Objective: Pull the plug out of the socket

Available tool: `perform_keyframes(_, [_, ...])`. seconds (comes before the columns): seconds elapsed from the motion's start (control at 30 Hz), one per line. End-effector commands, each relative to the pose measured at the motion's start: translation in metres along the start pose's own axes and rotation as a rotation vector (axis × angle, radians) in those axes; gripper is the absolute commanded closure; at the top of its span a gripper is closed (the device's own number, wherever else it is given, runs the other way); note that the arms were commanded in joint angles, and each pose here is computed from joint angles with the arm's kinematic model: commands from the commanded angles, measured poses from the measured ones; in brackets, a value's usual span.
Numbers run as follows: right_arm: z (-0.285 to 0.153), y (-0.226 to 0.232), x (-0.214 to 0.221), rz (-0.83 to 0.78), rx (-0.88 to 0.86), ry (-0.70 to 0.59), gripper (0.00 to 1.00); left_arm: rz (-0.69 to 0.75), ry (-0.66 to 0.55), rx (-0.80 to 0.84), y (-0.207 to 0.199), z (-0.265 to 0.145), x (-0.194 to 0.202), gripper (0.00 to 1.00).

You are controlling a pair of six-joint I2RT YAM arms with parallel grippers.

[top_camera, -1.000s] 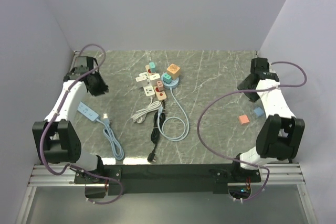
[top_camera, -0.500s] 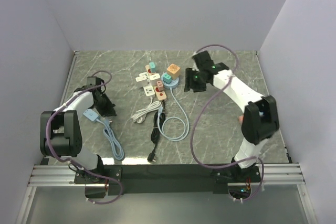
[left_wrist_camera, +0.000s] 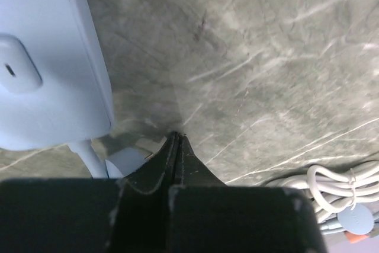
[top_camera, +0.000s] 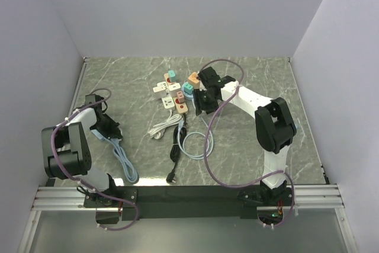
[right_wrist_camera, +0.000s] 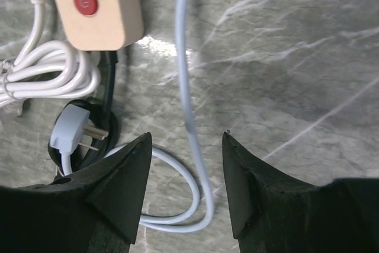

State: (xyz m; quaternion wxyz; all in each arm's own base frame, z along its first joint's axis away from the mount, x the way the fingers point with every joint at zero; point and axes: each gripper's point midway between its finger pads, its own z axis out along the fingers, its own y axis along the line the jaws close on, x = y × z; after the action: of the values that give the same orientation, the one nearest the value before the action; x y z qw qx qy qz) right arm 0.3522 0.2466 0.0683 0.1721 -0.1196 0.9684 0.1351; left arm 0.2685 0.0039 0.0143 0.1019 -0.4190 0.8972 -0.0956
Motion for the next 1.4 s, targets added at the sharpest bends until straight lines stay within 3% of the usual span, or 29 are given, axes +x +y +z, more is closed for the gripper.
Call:
perform_keyframes(0.0, [0.011,0.012,0.009,-0.035,-0.003,0.009,0.42,0.006,-0.061,0.002,-0.002,0.001,-0.022,0.99])
perform_keyframes(0.17, [0.026,0.004,0.026,-0.005,0.072,0.05,0.48,0.052,-0.124,0.19,-0.047,-0.041,-0.037,0.98])
perform_keyframes(0.3, [0.036,-0.007,0.045,0.053,0.119,0.089,0.57,0.168,-0.135,0.307,-0.082,-0.081,-0.033,0.88])
perform_keyframes(0.4, [0.034,-0.014,0.06,0.091,0.147,0.098,0.74,0.267,-0.152,0.365,-0.106,-0.104,-0.027,0.83])
perform_keyframes(0.43, [0.034,-0.014,0.061,0.095,0.142,0.09,0.92,0.298,-0.152,0.383,-0.113,-0.11,-0.021,0.82])
perform_keyframes(0.47, [0.033,-0.015,0.067,0.102,0.136,0.098,1.0,0.314,-0.158,0.395,-0.12,-0.116,-0.02,0.82])
perform_keyframes(0.6, [0.023,-0.014,0.102,0.109,0.087,0.137,1.0,0.38,-0.166,0.414,-0.139,-0.127,-0.004,0.84])
perform_keyframes(0.9, [-0.004,-0.026,0.191,0.158,0.076,0.289,1.0,0.58,-0.072,0.486,-0.192,-0.113,0.079,0.86])
perform_keyframes(1.0, [-0.011,-0.037,0.212,0.191,0.116,0.311,0.91,0.648,-0.038,0.525,-0.209,-0.108,0.106,0.87])
perform_keyframes(1.17, [-0.026,-0.052,0.225,0.221,0.187,0.296,0.64,0.752,-0.013,0.545,-0.232,-0.102,0.14,0.9])
perform_keyframes(1.27, [-0.036,-0.056,0.221,0.245,0.218,0.261,0.36,0.804,-0.037,0.533,-0.248,-0.096,0.15,0.9])
perform_keyframes(1.3, [-0.042,-0.056,0.217,0.259,0.23,0.237,0.21,0.815,-0.035,0.515,-0.252,-0.087,0.152,0.91])
perform_keyframes(1.37, [-0.053,-0.051,0.204,0.293,0.218,0.181,0.16,0.814,-0.085,0.503,-0.266,-0.087,0.146,0.91])
